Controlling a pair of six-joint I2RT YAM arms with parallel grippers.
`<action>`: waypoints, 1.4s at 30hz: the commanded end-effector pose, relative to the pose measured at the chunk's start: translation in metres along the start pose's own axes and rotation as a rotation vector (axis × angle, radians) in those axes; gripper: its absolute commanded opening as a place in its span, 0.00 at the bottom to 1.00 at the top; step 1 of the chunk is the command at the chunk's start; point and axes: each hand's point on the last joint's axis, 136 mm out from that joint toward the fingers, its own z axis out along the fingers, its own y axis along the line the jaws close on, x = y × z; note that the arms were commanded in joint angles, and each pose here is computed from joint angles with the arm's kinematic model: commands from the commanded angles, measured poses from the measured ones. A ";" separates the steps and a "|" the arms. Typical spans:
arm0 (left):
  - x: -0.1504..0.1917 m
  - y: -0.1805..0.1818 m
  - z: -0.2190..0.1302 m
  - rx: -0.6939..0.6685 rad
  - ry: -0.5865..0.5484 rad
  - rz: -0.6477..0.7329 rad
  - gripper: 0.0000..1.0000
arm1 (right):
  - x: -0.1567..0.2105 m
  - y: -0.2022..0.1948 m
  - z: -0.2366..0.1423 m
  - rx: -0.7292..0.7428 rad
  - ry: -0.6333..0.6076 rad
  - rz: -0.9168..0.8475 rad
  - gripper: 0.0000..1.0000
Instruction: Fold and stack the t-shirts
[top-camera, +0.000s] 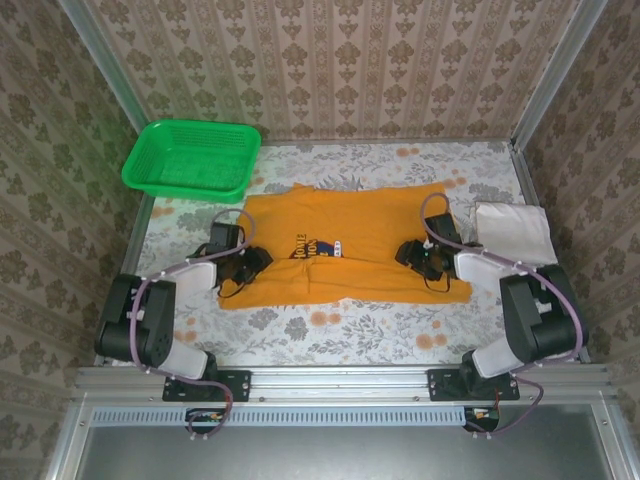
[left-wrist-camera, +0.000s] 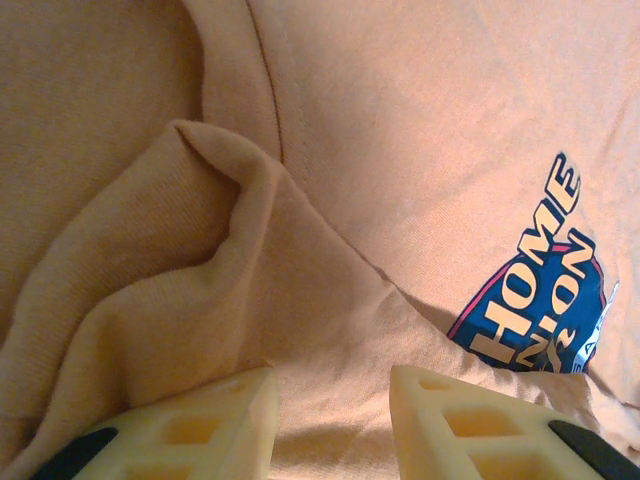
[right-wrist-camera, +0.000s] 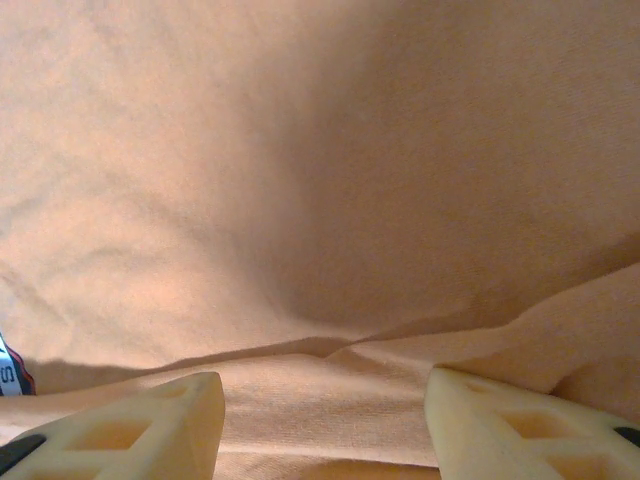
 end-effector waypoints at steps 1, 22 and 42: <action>0.042 0.057 -0.006 -0.190 0.105 -0.094 0.36 | 0.038 -0.031 -0.006 0.081 0.082 0.092 0.58; -0.080 -0.021 -0.055 -0.178 -0.194 0.117 0.62 | -0.062 0.054 -0.020 0.002 -0.074 -0.210 0.59; -0.122 -0.056 -0.024 -0.222 -0.201 0.225 0.71 | -0.104 -0.024 0.051 0.182 0.134 -0.023 0.54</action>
